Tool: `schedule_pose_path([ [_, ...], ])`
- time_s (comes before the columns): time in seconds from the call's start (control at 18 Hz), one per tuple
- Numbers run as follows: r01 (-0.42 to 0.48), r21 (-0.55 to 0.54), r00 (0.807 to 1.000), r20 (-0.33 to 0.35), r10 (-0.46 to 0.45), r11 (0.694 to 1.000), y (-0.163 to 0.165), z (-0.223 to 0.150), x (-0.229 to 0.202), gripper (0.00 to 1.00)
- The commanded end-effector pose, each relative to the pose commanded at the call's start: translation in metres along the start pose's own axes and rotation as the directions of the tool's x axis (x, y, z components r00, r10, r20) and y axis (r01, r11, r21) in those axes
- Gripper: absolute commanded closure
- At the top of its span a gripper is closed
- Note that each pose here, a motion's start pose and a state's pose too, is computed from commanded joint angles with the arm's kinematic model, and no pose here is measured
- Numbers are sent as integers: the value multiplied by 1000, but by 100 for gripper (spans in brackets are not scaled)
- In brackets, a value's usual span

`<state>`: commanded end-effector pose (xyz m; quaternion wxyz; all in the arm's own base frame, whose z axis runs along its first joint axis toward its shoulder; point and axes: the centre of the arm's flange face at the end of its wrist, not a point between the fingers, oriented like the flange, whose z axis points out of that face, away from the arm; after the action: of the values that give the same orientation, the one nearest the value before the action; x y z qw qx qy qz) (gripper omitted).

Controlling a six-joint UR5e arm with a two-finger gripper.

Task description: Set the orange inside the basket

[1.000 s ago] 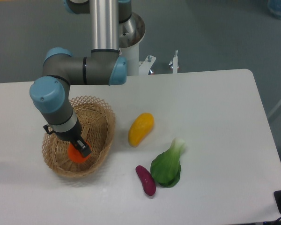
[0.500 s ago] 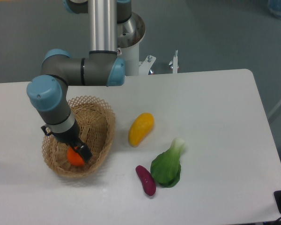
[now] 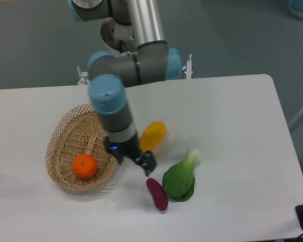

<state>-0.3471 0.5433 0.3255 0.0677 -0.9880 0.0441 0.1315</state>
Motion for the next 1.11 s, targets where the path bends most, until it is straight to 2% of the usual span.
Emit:
schedule_pose_path([
  [0.22, -41, -4, 999, -26, 41, 999, 49, 11, -52, 0],
  [0.44, -93, 4, 995, -44, 93, 996, 83, 18, -83, 0],
  [0.67, -113, 29, 992, -55, 115, 993, 110, 23, -107, 0],
  [1.11, -166, 7, 984, -62, 167, 986, 152, 32, -130, 0],
])
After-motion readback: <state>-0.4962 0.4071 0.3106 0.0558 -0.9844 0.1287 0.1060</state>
